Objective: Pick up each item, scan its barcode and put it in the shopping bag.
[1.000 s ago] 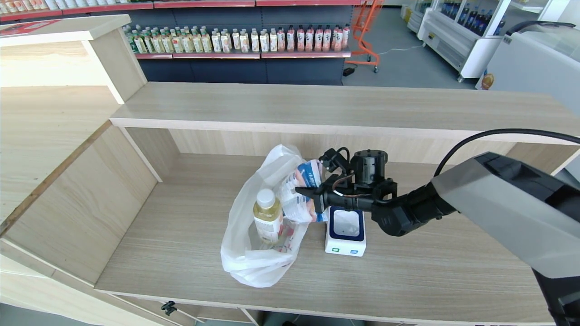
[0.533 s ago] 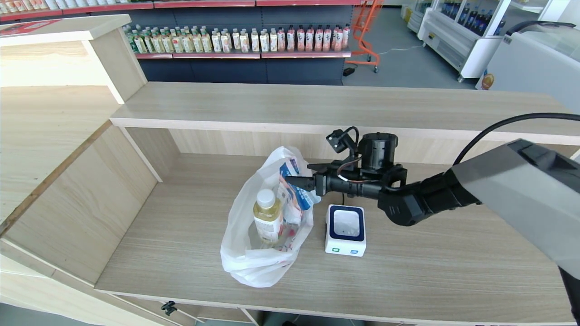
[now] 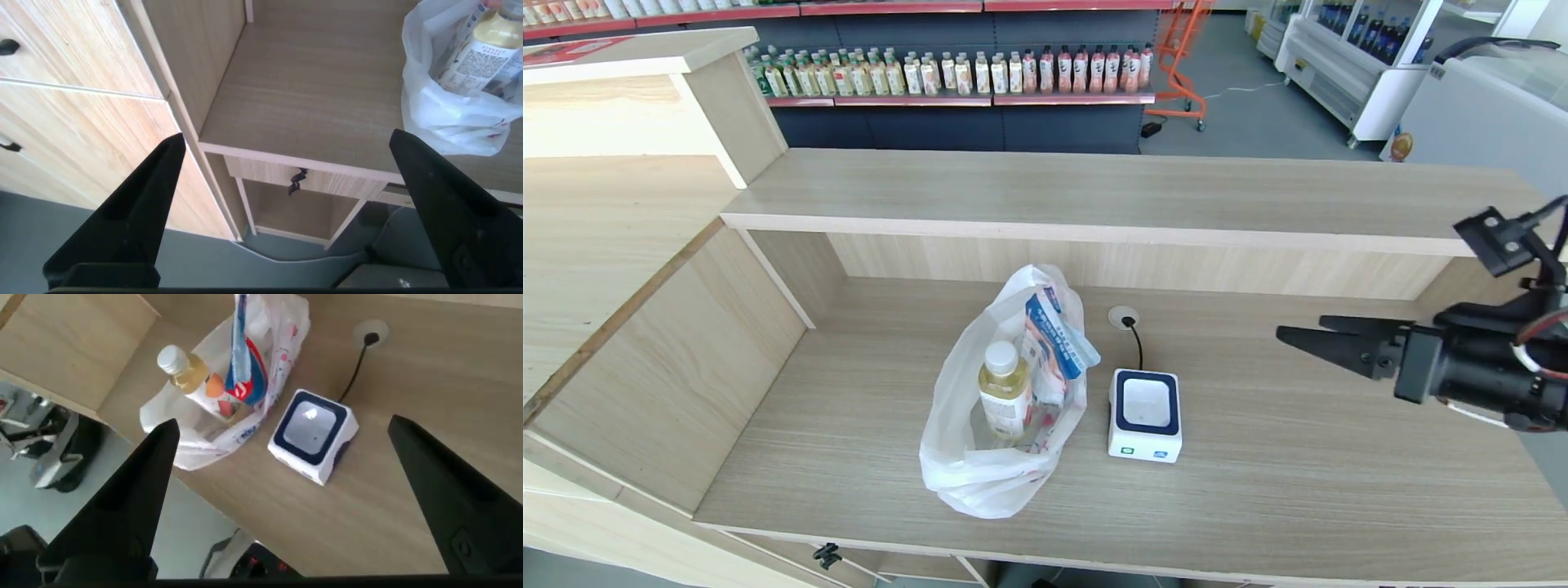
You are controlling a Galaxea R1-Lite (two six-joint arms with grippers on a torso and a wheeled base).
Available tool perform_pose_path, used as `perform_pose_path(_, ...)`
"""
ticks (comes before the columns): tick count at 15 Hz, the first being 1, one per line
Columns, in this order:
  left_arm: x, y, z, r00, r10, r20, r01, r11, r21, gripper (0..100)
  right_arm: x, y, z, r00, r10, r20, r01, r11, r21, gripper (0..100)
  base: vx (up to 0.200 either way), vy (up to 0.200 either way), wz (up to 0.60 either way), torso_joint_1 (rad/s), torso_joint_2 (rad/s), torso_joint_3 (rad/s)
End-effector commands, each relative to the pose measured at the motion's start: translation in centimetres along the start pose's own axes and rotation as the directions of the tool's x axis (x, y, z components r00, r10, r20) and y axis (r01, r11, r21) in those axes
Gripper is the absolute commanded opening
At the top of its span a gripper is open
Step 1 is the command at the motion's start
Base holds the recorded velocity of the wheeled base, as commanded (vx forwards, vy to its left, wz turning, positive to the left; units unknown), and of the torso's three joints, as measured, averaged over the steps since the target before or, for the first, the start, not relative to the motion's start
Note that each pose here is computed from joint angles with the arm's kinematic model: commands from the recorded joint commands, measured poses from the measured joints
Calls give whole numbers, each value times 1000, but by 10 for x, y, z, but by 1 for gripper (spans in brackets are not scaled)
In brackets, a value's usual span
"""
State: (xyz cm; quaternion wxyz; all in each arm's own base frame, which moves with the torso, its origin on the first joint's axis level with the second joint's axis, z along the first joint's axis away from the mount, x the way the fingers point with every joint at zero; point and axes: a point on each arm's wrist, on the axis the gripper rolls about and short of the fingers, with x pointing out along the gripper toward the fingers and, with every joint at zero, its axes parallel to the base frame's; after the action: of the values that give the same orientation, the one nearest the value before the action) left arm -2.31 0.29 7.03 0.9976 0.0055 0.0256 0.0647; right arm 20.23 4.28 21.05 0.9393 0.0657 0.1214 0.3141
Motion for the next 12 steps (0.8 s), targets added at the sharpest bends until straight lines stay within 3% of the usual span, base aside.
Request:
perform_pose_path(1, 0, 0, 0, 1000, 1, 0, -1, 1000, 0, 100, -140, 50, -119, 899, -428, 91, 433, 900, -48, 100, 0, 0, 0, 0, 0, 0)
perform_pose_path(3, 0, 0, 0, 1000, 1, 0, -1, 1000, 0, 100, -153, 61, -146, 912, -385, 144, 404, 902, -149, 100, 0, 0, 0, 0, 0, 0)
perform_pose_path(4, 0, 0, 0, 1000, 1, 0, -1, 1000, 2, 100, -161, 64, -163, 867, -453, 205, 492, 844, -214, 100, 0, 0, 0, 0, 0, 0)
perform_pose_path(6, 0, 0, 0, 1000, 1, 0, -1, 1000, 0, 100, -170, 70, -182, 840, -508, 191, 537, 830, -152, 100, 0, 0, 0, 0, 0, 0)
perform_pose_path(7, 0, 0, 0, 1000, 1, 0, -1, 1000, 0, 100, -172, 68, -183, 793, -558, 243, 597, 792, -130, 100, 0, 0, 0, 0, 0, 0)
perform_pose_path(8, 0, 0, 0, 1000, 1, 0, -1, 1000, 0, 100, -175, 67, -182, 703, -651, 286, 689, 724, -47, 100, 0, 0, 0, 0, 0, 0)
perform_pose_path(12, 0, 0, 0, 1000, 1, 0, -1, 1000, 2, 100, -176, 67, -187, 720, -633, 285, 665, 746, -23, 100, 0, 0, 0, 0, 0, 0)
